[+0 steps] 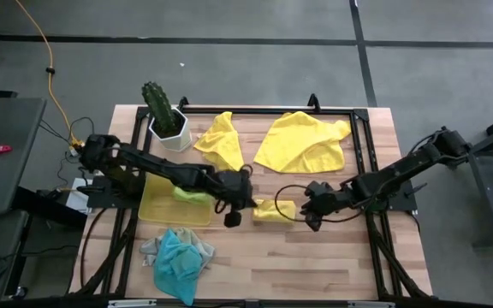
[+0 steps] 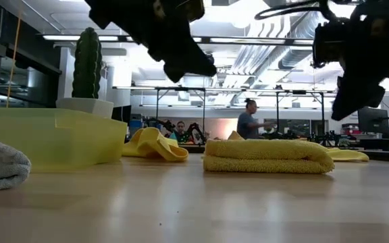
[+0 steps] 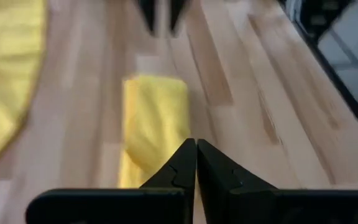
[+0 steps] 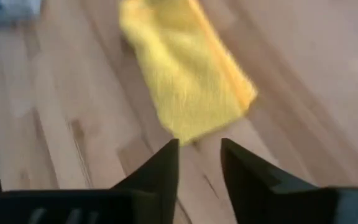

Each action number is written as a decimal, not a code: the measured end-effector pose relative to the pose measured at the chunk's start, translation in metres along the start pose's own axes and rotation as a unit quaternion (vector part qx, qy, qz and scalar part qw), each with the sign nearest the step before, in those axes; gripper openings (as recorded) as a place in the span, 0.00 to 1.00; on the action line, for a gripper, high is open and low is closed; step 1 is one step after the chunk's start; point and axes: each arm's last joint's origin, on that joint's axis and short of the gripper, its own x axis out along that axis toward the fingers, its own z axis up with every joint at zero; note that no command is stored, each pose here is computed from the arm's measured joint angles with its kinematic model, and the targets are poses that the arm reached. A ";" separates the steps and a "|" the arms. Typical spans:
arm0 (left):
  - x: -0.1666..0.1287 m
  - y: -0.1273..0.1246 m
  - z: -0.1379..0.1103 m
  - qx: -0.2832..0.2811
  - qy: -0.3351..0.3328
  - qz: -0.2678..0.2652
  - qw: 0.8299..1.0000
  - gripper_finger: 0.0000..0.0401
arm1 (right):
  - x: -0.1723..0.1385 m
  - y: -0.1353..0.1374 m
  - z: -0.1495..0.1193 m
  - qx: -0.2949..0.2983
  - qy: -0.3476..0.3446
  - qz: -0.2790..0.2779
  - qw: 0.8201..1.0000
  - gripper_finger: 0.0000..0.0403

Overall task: Fold microfiber towels
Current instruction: Put the bottom yellow microfiber towel into the yellow bin

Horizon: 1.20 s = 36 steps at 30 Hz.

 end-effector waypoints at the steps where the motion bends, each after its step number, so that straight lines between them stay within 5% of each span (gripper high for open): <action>1: 0.002 -0.003 -0.004 0.003 0.013 -0.001 1.000 0.03 | 0.000 0.000 0.001 0.007 -0.010 -0.006 1.000 0.32; 8: 0.033 -0.017 0.000 0.011 0.021 0.016 1.000 0.23 | -0.009 -0.008 0.004 0.022 -0.024 -0.027 0.999 0.43; 19: 0.083 -0.024 0.013 0.022 0.050 0.031 0.998 0.51 | -0.049 -0.035 -0.007 0.009 0.026 -0.070 0.997 0.44; 30: 0.116 -0.031 0.007 0.057 0.133 0.127 0.981 0.55 | -0.074 -0.044 -0.005 0.018 -0.024 -0.041 0.999 0.44; 36: 0.137 -0.030 -0.003 0.060 0.143 0.118 0.981 0.55 | -0.080 -0.045 -0.006 -0.006 -0.031 -0.033 0.999 0.44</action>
